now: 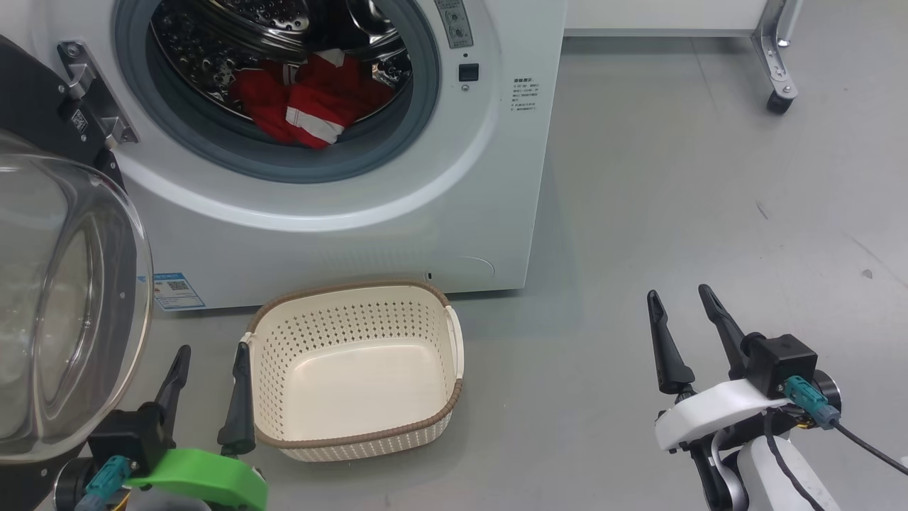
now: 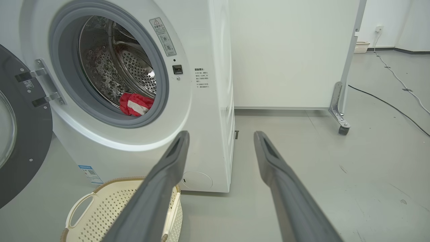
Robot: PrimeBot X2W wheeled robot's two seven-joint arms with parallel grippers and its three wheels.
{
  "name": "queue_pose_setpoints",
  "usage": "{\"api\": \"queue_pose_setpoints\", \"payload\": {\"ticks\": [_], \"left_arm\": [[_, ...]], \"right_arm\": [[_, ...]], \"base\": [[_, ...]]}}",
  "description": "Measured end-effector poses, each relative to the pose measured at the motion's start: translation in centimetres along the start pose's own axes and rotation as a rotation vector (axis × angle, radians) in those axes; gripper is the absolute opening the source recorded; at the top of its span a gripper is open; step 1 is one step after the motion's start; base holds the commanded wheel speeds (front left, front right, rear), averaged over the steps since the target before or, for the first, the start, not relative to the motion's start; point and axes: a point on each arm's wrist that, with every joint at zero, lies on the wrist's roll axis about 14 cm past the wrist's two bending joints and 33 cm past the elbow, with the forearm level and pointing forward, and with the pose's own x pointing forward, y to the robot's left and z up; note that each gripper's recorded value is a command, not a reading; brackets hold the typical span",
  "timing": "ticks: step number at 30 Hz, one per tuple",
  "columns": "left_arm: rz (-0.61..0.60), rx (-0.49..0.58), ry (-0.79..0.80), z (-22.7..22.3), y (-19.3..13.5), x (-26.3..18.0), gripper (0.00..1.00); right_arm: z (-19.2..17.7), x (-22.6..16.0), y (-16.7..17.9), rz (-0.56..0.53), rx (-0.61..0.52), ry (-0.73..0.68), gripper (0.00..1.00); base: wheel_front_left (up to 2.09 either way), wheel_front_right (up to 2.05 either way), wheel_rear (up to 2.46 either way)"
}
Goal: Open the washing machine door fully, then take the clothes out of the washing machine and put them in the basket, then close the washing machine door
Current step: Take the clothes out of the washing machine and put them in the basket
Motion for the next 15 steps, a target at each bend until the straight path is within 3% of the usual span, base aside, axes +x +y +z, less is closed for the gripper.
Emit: {"api": "queue_pose_setpoints", "payload": {"ticks": [15], "left_arm": [[-0.011, 0.007, 0.005, -0.01, -0.40, -0.11, 1.00]], "right_arm": [[0.28, -0.29, -0.14, -0.005, -0.001, -0.008, 1.00]], "base": [[0.70, -0.70, 0.00]]}}
